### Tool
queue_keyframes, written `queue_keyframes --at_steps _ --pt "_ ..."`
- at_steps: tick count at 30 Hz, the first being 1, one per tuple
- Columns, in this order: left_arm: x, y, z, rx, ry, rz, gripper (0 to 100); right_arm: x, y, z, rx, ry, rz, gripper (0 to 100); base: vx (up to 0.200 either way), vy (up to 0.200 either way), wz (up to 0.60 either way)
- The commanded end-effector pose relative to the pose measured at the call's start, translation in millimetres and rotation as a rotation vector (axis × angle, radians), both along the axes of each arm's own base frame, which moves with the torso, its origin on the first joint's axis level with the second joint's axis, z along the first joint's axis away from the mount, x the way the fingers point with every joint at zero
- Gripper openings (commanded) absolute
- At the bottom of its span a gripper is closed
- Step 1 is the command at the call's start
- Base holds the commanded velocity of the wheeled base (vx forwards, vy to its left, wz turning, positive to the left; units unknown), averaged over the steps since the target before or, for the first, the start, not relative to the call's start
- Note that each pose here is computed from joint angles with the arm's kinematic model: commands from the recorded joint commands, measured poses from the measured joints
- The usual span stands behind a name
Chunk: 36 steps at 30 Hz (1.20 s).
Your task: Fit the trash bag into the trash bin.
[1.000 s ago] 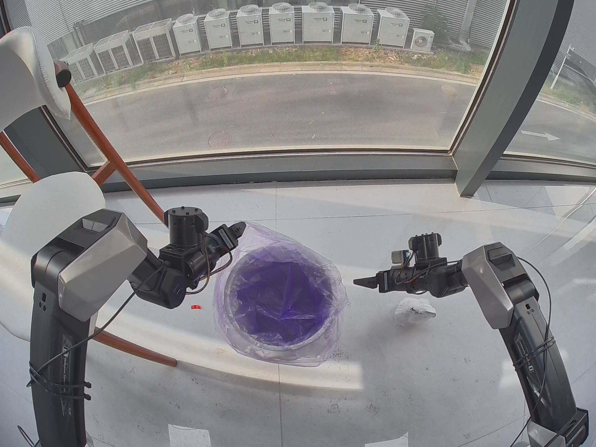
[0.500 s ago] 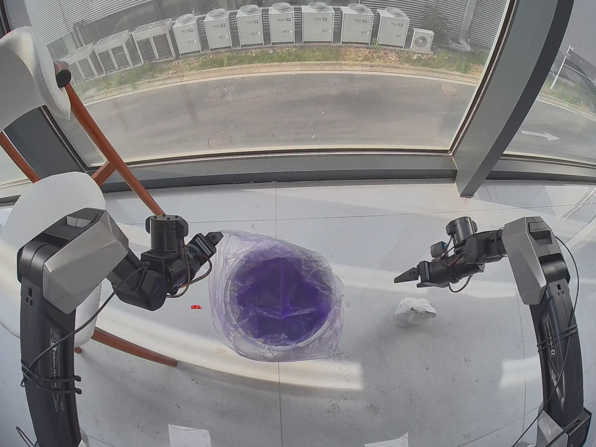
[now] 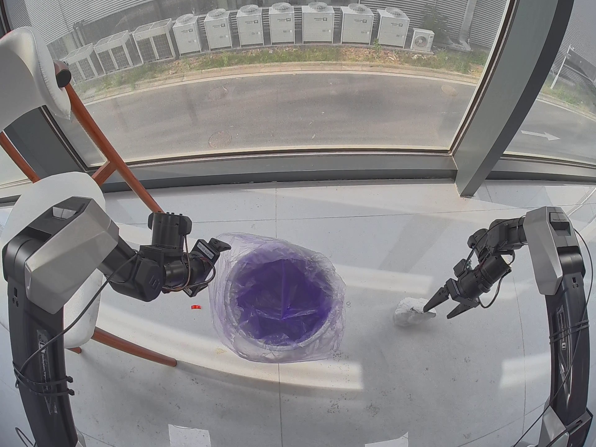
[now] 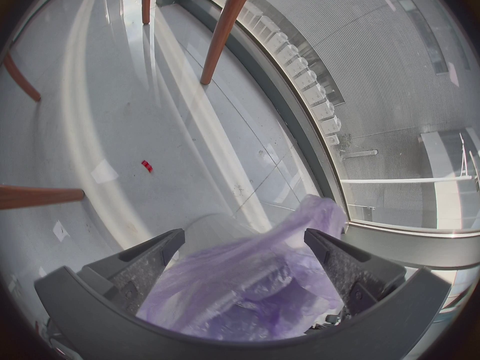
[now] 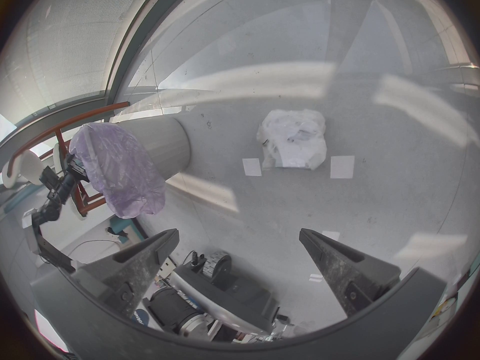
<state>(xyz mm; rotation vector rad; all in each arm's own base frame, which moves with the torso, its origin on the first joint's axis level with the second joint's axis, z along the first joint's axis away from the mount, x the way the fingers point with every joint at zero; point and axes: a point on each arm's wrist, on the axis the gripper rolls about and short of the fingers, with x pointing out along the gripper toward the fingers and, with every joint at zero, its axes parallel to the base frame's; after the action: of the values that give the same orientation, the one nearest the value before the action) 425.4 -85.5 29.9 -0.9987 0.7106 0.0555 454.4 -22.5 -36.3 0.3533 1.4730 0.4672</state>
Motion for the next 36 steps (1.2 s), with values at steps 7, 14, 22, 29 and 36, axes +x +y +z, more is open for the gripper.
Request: queue_keyframes --at_steps 7,14,22,29,36 --pt "-9.1 3.4 37.5 -0.170 0.121 0.010 100 -11.8 -16.1 -7.4 -0.170 0.139 -0.040 100 0.000 0.000 0.00" --pt "-4.6 23.3 49.4 -0.204 0.189 0.067 100 -16.6 -21.1 -14.4 -0.170 0.200 -0.065 100 0.000 0.000 0.00" --pt "-32.6 19.1 111.7 -0.219 0.060 0.028 100 -14.0 -15.7 -38.7 -0.225 0.217 -0.085 100 0.000 0.000 0.00" --pt "-67.6 15.5 164.5 -0.188 -0.077 -0.040 100 -11.3 1.2 -45.9 -0.365 0.339 -0.419 100 0.000 0.000 0.00" --pt "-90.6 9.5 179.4 -0.194 -0.104 -0.068 100 -15.0 16.7 20.2 -0.336 0.557 -1.106 100 0.000 0.000 0.00"
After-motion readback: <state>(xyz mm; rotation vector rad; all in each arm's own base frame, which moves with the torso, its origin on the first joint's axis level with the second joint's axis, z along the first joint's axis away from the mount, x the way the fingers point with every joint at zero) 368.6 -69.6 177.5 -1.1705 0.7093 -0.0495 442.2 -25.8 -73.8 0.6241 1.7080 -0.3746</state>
